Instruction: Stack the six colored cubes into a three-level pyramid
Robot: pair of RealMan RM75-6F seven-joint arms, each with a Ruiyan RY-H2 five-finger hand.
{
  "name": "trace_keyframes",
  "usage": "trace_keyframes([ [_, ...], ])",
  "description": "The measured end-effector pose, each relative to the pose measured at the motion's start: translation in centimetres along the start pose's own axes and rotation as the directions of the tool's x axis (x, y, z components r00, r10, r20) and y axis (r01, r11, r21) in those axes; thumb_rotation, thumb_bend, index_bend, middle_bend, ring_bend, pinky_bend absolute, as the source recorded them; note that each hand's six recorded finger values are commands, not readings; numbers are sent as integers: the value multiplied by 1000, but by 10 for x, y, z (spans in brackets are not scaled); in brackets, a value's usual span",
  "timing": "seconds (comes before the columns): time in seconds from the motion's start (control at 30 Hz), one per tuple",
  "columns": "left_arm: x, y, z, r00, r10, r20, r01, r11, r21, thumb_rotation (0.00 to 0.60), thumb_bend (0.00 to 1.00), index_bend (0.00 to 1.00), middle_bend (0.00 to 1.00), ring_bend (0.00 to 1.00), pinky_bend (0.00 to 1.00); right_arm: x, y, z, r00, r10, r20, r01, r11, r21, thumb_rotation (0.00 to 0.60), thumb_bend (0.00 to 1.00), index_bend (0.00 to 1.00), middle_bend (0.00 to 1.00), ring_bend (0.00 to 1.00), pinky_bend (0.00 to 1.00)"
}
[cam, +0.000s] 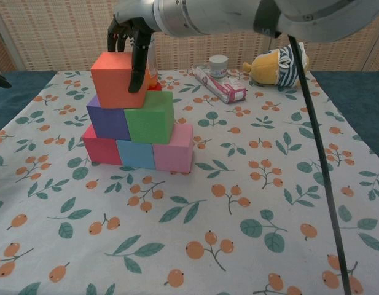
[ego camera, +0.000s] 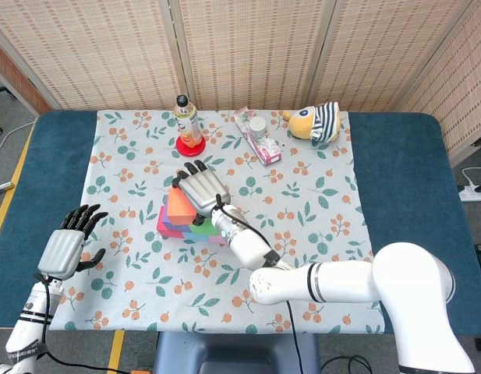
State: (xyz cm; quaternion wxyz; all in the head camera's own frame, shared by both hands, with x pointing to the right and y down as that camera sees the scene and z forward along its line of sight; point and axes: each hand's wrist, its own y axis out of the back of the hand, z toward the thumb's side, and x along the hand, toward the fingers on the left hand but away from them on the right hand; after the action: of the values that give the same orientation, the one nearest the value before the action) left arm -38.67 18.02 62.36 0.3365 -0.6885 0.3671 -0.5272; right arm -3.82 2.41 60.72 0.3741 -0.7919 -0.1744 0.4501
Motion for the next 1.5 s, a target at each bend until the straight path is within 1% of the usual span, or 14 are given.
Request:
trace_keyframes([
  [0.33, -1, 0, -1, 1000, 4, 2, -3, 1000, -4, 600, 334, 155, 50, 6, 103, 0, 2, 1, 1000, -23, 9, 23, 1000, -5, 600, 0, 422, 149, 22, 0],
  [0.57, -1, 1, 1, 1000, 5, 9, -5, 1000, -5, 600, 336, 154, 49, 6, 102, 4, 3, 0, 999, -28, 29, 29, 999, -21, 600, 0, 410, 149, 24, 0],
  [0.9, -1, 0, 2, 1000, -1, 13, 1, 1000, -6, 600, 335, 153, 48, 2, 101, 6, 2, 1, 998, -12, 61, 15, 999, -40, 600, 0, 382, 149, 26, 0],
  [1.23, 0, -1, 3, 1000, -3, 18, 3, 1000, -6, 600, 337, 152, 48, 2, 101, 8, 0, 1, 996, -3, 94, 6, 999, -33, 600, 0, 366, 150, 27, 0],
  [1.5, 0, -2, 2, 1000, -5, 17, 5, 1000, -6, 600, 338, 153, 48, 2, 101, 7, -1, 2, 995, 0, 99, 3, 999, -35, 600, 0, 362, 150, 27, 0],
])
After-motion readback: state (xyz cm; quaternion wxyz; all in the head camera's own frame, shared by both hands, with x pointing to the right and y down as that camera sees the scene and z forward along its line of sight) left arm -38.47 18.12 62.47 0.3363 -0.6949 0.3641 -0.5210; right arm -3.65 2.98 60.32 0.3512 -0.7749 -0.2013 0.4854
